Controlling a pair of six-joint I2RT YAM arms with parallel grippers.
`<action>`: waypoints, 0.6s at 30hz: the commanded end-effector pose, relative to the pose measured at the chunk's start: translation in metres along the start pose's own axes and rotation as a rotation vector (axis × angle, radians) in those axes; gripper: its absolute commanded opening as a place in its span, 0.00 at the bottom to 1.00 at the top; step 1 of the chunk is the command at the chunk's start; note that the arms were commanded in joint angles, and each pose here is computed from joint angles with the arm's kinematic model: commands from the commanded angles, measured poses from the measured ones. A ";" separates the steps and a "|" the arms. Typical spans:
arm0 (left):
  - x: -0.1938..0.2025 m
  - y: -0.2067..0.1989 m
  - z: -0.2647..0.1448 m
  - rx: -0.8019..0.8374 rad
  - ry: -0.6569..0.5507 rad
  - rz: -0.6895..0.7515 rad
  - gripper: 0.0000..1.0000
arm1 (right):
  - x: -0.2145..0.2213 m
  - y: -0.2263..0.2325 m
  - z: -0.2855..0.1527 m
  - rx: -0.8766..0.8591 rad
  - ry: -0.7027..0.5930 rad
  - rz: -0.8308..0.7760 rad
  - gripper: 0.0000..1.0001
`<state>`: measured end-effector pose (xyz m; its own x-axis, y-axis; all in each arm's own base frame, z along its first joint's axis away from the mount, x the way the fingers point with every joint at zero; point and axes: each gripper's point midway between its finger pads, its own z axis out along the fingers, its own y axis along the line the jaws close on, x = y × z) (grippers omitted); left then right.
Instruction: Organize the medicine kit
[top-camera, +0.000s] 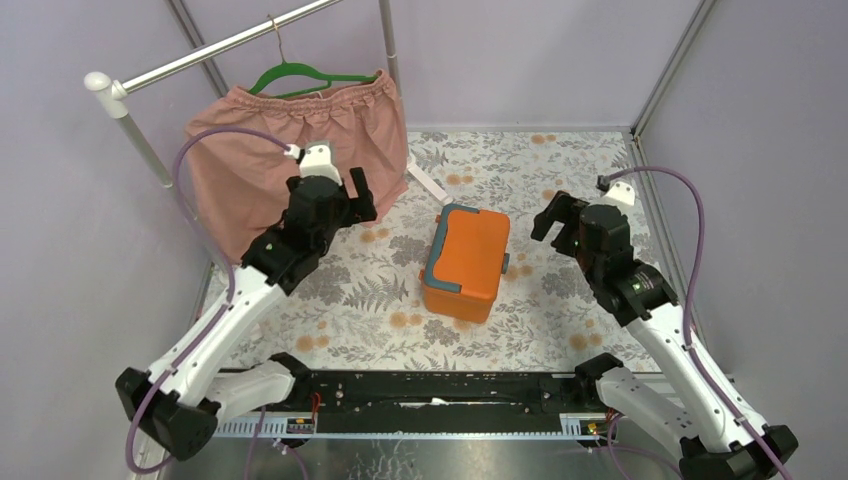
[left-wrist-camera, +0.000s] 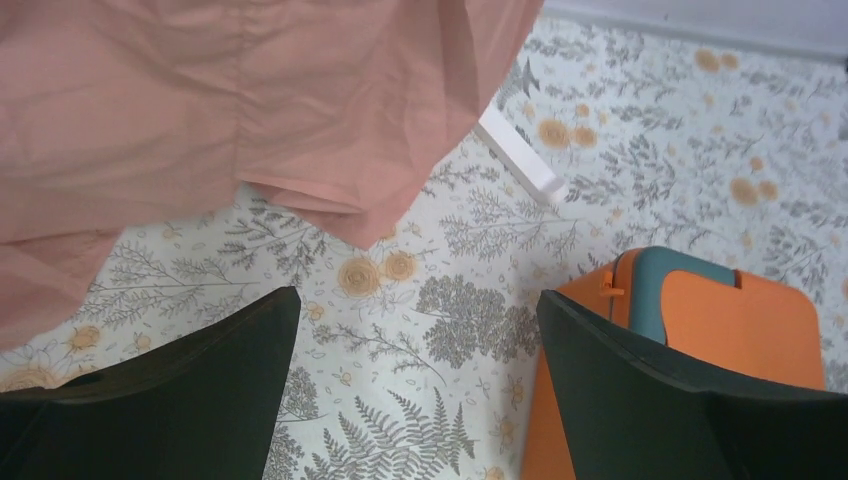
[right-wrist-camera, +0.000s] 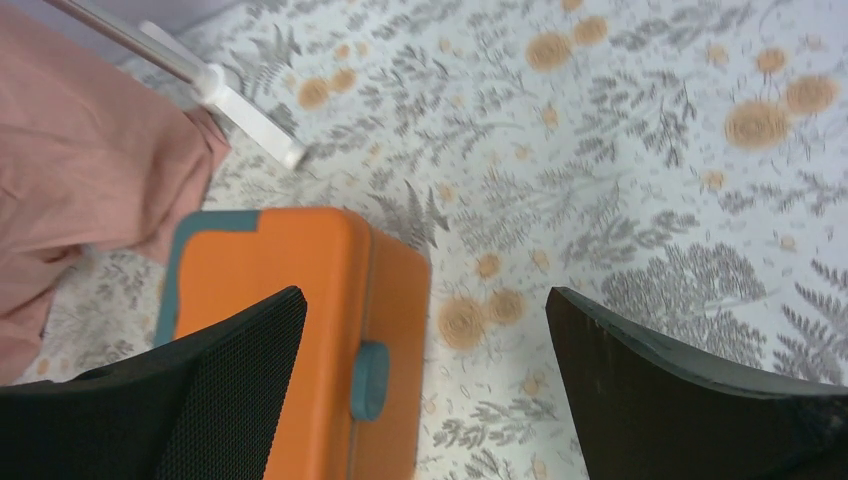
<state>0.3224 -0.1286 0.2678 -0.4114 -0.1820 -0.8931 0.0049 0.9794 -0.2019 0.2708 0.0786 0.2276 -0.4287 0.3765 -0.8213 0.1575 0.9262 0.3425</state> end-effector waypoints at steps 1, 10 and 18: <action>-0.027 0.013 -0.011 -0.032 -0.160 -0.027 0.98 | -0.060 0.025 -0.011 -0.081 -0.179 -0.025 1.00; -0.046 0.049 -0.040 -0.151 -0.325 -0.114 0.99 | -0.094 0.044 -0.035 -0.207 -0.333 -0.061 1.00; -0.044 0.075 -0.046 -0.283 -0.346 -0.127 0.99 | -0.094 0.017 -0.042 -0.121 -0.397 -0.054 1.00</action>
<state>0.2988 -0.0604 0.3057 -0.1295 -0.2607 -0.9567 -0.2062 0.9508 -0.2312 0.2783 0.0781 0.3224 -0.1153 0.3376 -0.9342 -0.0476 0.9375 0.3447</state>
